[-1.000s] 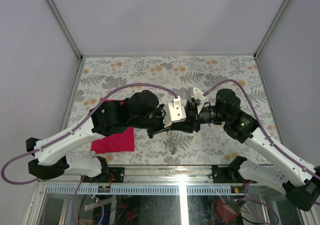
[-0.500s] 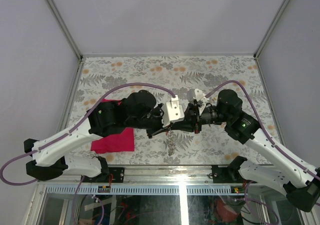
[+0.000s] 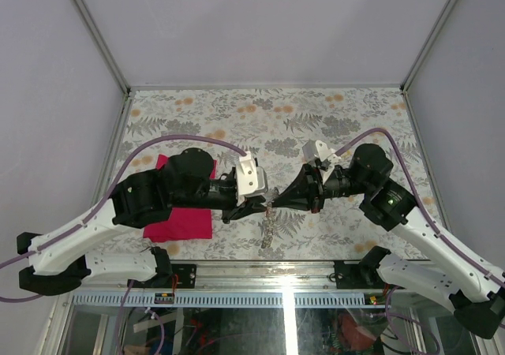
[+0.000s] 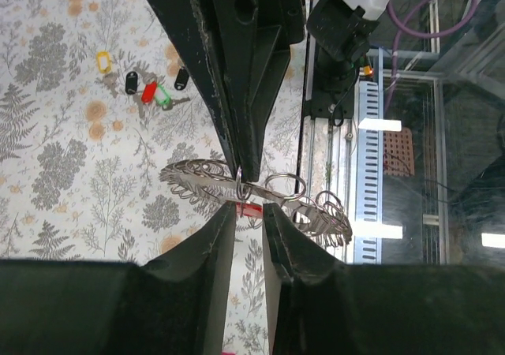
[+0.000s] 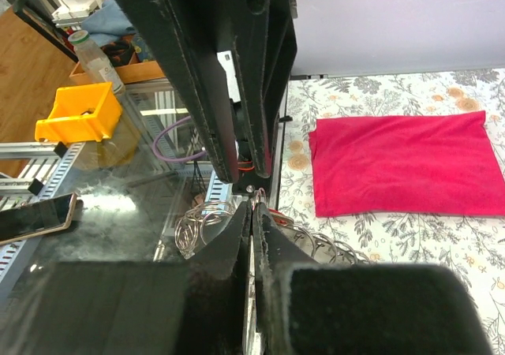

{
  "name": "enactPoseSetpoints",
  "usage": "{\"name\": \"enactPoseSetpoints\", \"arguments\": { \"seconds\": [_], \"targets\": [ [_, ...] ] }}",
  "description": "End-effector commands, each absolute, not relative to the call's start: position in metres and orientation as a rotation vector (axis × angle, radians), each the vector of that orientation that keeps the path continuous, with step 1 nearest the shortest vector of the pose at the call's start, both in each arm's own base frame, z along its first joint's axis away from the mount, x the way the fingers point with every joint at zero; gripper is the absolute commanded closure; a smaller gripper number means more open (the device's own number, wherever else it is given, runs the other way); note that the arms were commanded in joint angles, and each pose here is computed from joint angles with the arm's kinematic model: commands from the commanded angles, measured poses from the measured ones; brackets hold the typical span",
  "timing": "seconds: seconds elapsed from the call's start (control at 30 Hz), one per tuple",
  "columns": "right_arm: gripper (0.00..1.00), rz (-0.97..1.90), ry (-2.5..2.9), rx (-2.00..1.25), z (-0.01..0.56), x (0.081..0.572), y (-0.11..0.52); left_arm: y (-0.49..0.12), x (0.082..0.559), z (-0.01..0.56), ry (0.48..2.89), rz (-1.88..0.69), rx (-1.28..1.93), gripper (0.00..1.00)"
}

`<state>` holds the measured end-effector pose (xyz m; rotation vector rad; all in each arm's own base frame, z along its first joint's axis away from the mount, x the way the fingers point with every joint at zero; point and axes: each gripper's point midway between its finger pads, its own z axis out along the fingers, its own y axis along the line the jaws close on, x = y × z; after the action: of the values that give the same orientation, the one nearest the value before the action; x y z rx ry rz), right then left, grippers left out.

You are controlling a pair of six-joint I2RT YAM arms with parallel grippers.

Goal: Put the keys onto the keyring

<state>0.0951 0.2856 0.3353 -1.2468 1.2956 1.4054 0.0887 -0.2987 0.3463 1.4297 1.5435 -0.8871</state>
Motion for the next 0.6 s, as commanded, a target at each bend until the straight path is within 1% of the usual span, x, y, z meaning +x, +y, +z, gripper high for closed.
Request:
{"name": "enactPoseSetpoints", "arguments": {
  "seconds": [0.0,0.23,0.33,0.4,0.57],
  "targets": [
    [1.0,1.426,1.11,-1.258,0.375,0.079,0.28,-0.309,0.085,0.372,1.427,-0.976,1.349,0.77],
    [1.0,1.439,1.077,-1.259,0.385,0.074,0.277,-0.31,0.085,0.368,1.433,-0.975,1.349,0.76],
    [1.0,1.441,1.068,-1.26,0.388,0.073,0.277,-0.31,0.086,0.368,1.432,-0.972,1.353,0.83],
    [1.0,1.442,1.063,-1.26,0.389,0.072,0.276,-0.31,0.086,0.367,1.437,-0.966,1.357,0.85],
    [1.0,1.437,1.051,-1.255,0.393,0.07,0.274,-0.311,0.087,0.365,1.449,-0.963,1.365,0.82]
  ]
}}
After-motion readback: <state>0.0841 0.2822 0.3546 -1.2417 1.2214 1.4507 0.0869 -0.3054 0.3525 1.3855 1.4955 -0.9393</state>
